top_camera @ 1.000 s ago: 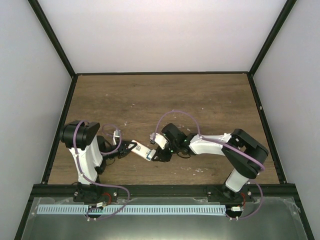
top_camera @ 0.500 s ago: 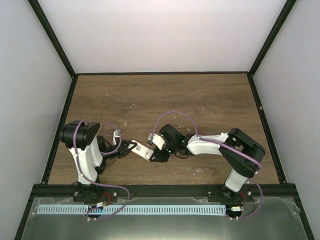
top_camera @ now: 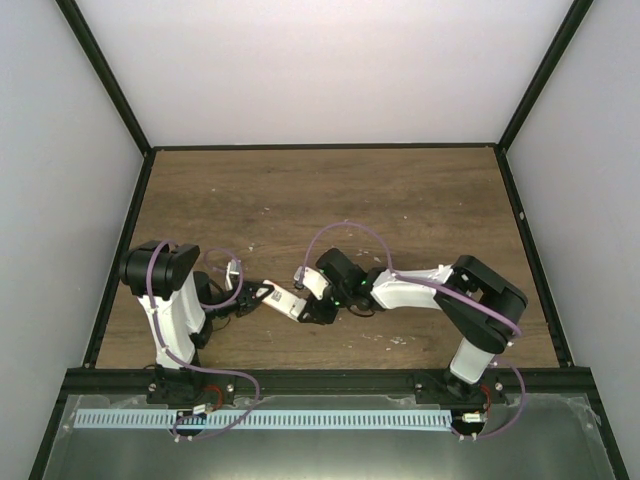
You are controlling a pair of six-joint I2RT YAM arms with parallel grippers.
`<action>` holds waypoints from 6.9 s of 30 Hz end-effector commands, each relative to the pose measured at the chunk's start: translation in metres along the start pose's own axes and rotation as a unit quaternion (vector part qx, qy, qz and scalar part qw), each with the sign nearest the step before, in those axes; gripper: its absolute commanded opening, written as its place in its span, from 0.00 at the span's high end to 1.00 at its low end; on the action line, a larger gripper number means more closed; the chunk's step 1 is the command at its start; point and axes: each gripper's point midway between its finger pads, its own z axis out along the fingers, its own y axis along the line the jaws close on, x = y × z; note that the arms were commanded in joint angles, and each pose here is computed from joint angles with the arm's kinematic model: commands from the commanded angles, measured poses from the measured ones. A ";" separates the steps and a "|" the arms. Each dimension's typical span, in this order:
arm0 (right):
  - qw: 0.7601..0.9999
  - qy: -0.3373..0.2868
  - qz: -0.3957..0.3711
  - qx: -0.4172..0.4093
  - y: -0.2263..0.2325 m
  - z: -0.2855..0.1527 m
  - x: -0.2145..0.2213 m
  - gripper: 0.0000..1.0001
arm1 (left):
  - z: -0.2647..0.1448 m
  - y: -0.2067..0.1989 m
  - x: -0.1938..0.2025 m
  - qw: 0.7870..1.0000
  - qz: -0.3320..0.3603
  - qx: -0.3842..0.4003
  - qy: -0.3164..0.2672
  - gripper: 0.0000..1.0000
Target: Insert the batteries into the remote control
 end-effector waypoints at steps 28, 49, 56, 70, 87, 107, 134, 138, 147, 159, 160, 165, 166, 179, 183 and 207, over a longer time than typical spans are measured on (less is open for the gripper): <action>0.992 -0.052 -0.092 0.072 -0.002 -0.019 -0.036 0.59 | -0.002 0.001 0.001 0.999 0.049 -0.004 -0.012 1.00; 0.996 0.007 -0.080 0.044 -0.002 0.006 -0.003 0.58 | -0.002 0.001 0.000 0.999 0.048 -0.002 -0.012 1.00; 0.995 0.013 -0.085 0.042 -0.002 0.010 0.001 0.57 | -0.001 0.001 -0.001 0.999 0.049 -0.001 -0.011 1.00; 0.995 0.023 -0.090 0.046 -0.004 0.016 0.003 0.52 | -0.001 0.000 -0.002 0.999 0.050 0.001 -0.011 1.00; 0.994 -0.007 -0.097 0.055 -0.003 0.005 -0.014 0.42 | -0.001 0.000 -0.001 0.999 0.050 0.000 -0.011 1.00; 0.990 -0.059 -0.101 0.075 -0.002 -0.016 -0.037 0.25 | -0.002 -0.002 -0.001 0.999 0.050 0.001 -0.012 1.00; 0.992 -0.018 -0.060 0.110 -0.032 0.002 -0.022 0.25 | -0.001 -0.005 -0.002 0.999 0.052 0.005 -0.012 1.00; 0.993 -0.014 -0.057 0.099 -0.028 0.004 -0.017 0.26 | -0.001 -0.005 -0.003 0.999 0.052 0.006 -0.012 1.00; 0.996 -0.004 -0.052 0.074 -0.019 0.010 -0.008 0.28 | -0.001 -0.006 -0.003 0.999 0.053 0.007 -0.013 1.00; 0.998 0.003 -0.046 0.038 -0.006 0.014 0.002 0.47 | -0.002 -0.006 -0.003 0.998 0.053 0.006 -0.013 1.00; 0.998 0.003 -0.045 0.037 -0.006 0.014 0.002 0.48 | -0.002 -0.006 -0.002 0.998 0.053 0.006 -0.012 1.00; 0.999 0.000 -0.046 0.026 -0.001 0.013 0.002 0.52 | -0.002 -0.006 -0.002 0.998 0.053 0.007 -0.013 1.00; 0.999 -0.001 -0.046 0.025 -0.001 0.013 0.001 0.53 | -0.002 -0.006 -0.002 0.998 0.053 0.007 -0.013 1.00; 0.998 -0.015 -0.069 -0.002 0.015 0.012 -0.010 0.57 | -0.002 -0.006 -0.002 0.998 0.053 0.006 -0.014 1.00; 0.998 -0.007 -0.068 -0.005 0.016 0.016 -0.006 0.58 | -0.002 -0.006 -0.002 0.998 0.054 0.006 -0.014 1.00; 0.996 0.003 -0.089 -0.016 0.049 0.012 -0.011 0.58 | -0.001 -0.006 -0.004 0.998 0.054 0.007 -0.014 1.00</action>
